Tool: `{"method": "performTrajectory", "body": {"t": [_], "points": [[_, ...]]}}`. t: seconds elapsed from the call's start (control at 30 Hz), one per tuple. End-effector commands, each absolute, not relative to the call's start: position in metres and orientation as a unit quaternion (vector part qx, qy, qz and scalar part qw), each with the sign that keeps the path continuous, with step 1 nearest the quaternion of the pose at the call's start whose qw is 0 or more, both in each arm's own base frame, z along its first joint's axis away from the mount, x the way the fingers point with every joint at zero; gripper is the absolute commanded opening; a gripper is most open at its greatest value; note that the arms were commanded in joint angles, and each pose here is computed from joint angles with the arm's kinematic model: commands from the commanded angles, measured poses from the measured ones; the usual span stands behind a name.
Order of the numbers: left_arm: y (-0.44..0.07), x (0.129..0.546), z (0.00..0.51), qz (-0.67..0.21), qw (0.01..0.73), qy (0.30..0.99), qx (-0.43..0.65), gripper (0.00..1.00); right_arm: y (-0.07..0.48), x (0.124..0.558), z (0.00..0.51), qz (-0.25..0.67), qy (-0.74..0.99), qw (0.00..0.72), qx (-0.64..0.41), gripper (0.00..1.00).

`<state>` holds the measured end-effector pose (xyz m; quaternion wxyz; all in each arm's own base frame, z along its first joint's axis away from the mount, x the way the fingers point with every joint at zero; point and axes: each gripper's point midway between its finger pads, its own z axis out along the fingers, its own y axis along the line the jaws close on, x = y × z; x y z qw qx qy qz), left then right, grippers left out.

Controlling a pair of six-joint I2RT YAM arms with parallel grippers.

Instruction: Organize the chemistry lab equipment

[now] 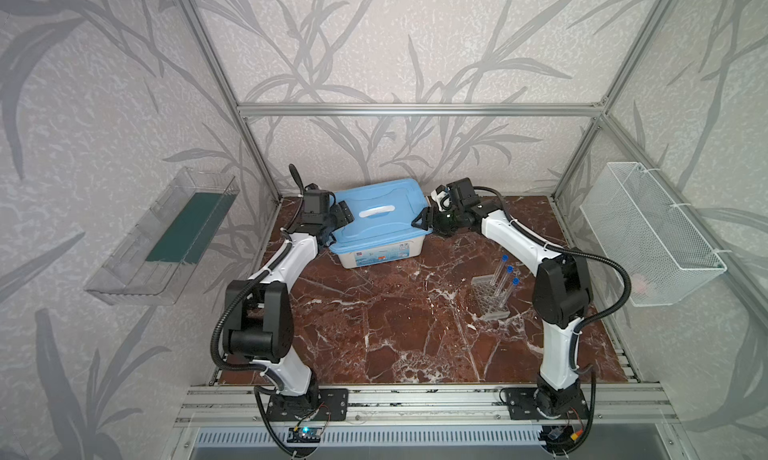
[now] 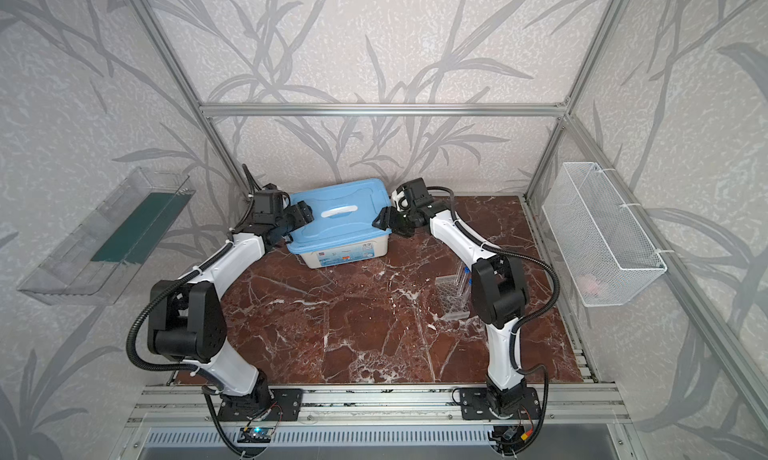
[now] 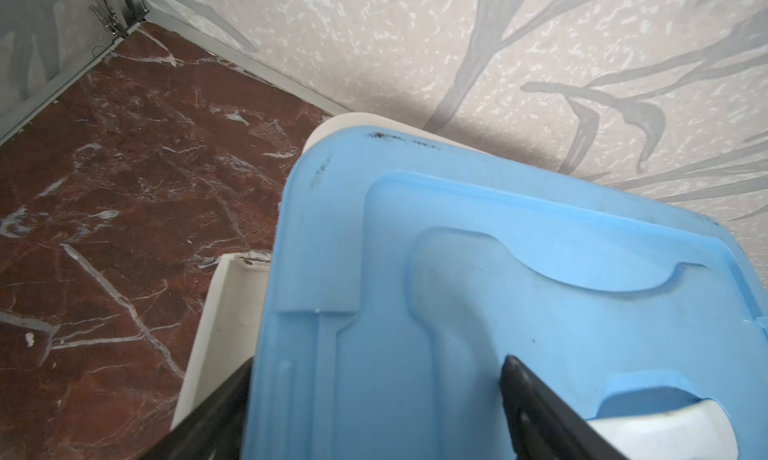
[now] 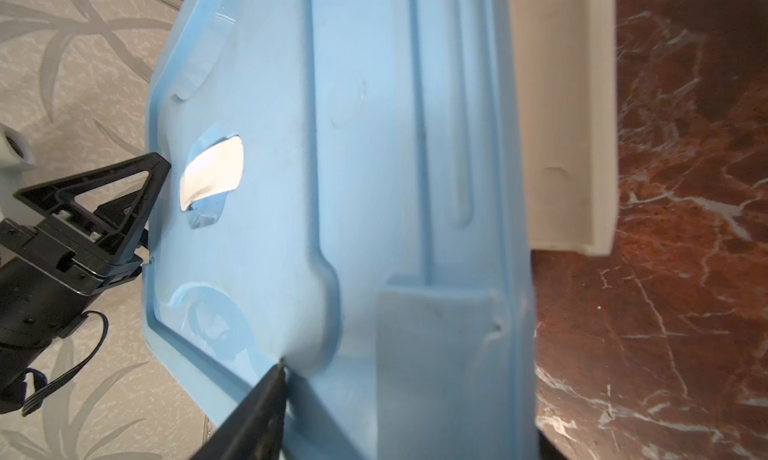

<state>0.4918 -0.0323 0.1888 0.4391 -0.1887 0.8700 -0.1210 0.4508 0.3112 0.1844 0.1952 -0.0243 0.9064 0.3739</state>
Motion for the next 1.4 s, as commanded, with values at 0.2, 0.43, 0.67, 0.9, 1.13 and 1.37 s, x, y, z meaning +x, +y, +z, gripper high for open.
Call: {"method": "performTrajectory", "body": {"t": [0.2, 0.43, 0.67, 0.9, 1.13, 1.37], "points": [[-0.033, 0.475, 0.141, -0.075, 0.348, 0.917, -0.181, 0.84, 0.307, 0.455, 0.168, 0.322, 0.93, 0.172, -0.029, 0.7], [-0.027, 0.491, 0.135, -0.045, 0.334, 0.926, -0.172, 0.75, 0.28, 0.468, 0.162, 0.284, 0.942, 0.178, -0.014, 0.72], [-0.014, 0.493, 0.135, -0.021, 0.339, 0.922, -0.188, 0.68, 0.274, 0.472, 0.181, 0.277, 0.94, 0.193, -0.045, 0.72], [-0.002, 0.497, 0.131, -0.026, 0.334, 0.917, -0.215, 0.63, 0.272, 0.482, 0.188, 0.284, 0.936, 0.202, -0.045, 0.65], [-0.01, 0.496, 0.131, -0.051, 0.328, 0.92, -0.208, 0.59, 0.281, 0.482, 0.178, 0.288, 0.936, 0.192, -0.058, 0.59], [-0.015, 0.488, 0.137, -0.07, 0.343, 0.914, -0.205, 0.65, 0.271, 0.491, 0.164, 0.243, 0.949, 0.187, -0.066, 0.57]]}}
